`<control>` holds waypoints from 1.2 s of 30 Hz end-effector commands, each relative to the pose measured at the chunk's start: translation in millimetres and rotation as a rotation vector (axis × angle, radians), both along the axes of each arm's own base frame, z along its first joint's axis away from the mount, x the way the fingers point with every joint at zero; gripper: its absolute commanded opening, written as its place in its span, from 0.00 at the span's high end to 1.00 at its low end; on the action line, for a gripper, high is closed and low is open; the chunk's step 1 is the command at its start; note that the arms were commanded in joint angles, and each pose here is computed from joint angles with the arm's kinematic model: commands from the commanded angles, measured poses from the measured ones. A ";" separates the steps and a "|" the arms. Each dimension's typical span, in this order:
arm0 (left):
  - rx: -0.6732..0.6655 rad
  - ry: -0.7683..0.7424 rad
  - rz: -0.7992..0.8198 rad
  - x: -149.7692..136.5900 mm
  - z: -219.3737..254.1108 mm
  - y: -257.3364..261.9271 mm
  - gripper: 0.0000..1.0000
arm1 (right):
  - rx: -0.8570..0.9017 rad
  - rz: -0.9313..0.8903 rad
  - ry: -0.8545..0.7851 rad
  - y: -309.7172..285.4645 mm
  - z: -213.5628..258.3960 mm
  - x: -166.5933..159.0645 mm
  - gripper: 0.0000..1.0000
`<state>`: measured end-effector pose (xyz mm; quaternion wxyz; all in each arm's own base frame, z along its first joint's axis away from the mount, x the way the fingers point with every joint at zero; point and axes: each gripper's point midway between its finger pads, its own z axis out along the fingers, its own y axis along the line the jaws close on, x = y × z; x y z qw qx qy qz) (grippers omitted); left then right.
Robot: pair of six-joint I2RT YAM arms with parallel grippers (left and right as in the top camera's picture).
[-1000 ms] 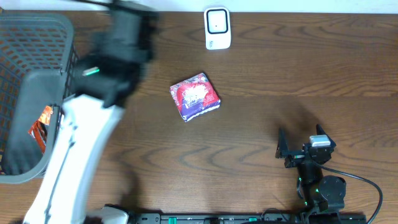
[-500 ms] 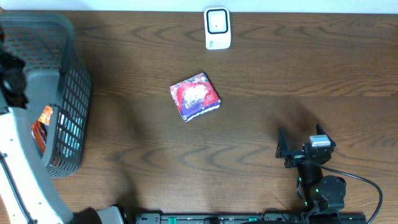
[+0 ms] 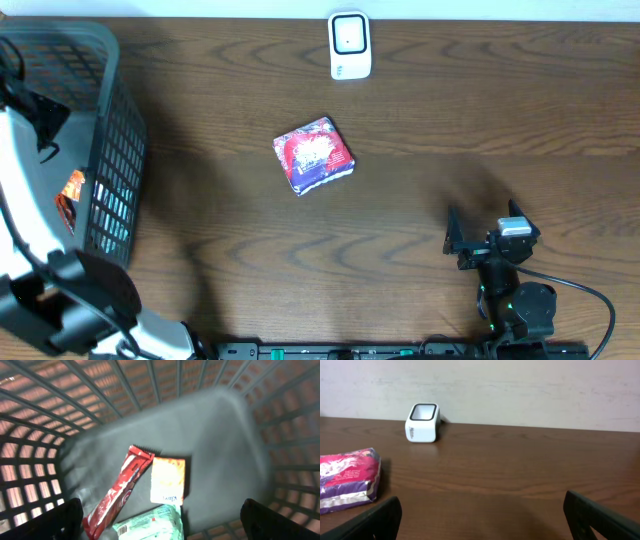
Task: Scan the item barcode
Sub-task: 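Reach the left gripper into the basket and grasp the small orange packet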
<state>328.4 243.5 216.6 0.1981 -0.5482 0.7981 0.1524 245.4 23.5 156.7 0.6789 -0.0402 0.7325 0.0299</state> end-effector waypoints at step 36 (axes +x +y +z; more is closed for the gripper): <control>-0.234 0.415 0.002 -13.9 -204.5 -9.3 0.32 | 0.007 0.004 0.002 0.5 -0.8 -0.3 0.01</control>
